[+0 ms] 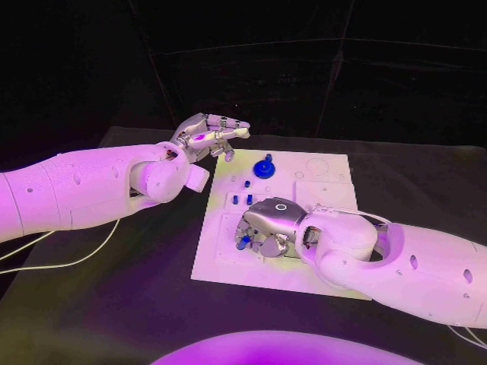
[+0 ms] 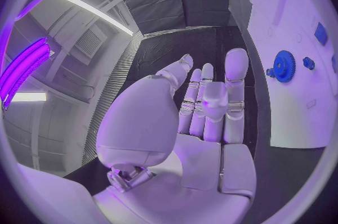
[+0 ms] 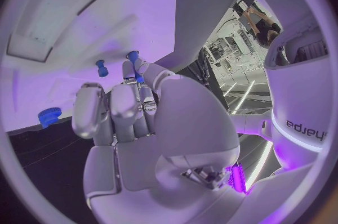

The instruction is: Assemble the parts on the task board

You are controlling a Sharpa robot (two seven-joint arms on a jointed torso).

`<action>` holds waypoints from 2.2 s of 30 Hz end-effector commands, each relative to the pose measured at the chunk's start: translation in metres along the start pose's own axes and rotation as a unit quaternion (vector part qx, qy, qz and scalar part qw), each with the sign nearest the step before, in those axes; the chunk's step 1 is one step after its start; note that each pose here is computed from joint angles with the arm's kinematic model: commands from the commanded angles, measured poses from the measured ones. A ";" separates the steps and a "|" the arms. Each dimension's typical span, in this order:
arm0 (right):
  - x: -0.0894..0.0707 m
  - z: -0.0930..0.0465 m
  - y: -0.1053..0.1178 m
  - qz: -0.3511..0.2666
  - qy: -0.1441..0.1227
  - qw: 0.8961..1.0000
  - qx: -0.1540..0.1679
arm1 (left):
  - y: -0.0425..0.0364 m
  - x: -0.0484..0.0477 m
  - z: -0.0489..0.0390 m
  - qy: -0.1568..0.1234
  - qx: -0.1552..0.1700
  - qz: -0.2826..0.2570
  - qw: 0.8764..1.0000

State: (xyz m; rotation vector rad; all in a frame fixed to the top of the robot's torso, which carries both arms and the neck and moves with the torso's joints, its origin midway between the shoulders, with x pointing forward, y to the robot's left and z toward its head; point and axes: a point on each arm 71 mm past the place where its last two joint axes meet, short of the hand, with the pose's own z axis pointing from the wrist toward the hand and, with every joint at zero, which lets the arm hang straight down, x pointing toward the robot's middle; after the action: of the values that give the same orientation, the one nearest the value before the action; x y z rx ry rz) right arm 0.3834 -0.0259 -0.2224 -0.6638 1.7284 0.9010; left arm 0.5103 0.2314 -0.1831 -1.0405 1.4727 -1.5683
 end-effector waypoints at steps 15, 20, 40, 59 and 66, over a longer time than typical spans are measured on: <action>0.002 0.008 0.002 -0.016 0.019 1.000 0.013 | -0.0014 0.0008 -0.0001 0.005 0.003 -0.004 1.000; 0.001 0.010 0.004 -0.017 0.010 1.000 0.013 | -0.0014 0.0008 -0.0001 0.005 0.003 -0.004 1.000; 0.000 0.010 0.005 -0.015 0.000 1.000 0.015 | -0.0013 0.0009 0.0000 0.005 0.003 -0.004 1.000; -0.007 0.007 0.007 -0.005 -0.064 0.998 0.017 | -0.0011 0.0008 0.0000 0.006 0.001 -0.004 1.000; -0.010 0.000 0.008 0.000 -0.089 0.996 0.012 | -0.0008 0.0007 0.0003 0.007 0.000 -0.004 1.000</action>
State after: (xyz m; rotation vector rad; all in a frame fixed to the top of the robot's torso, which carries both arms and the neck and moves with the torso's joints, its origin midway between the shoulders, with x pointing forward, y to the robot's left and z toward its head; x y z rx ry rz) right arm 0.3809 -0.0201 -0.2170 -0.5885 1.6461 0.8888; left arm 0.5104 0.2319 -0.1833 -1.0417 1.4754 -1.5685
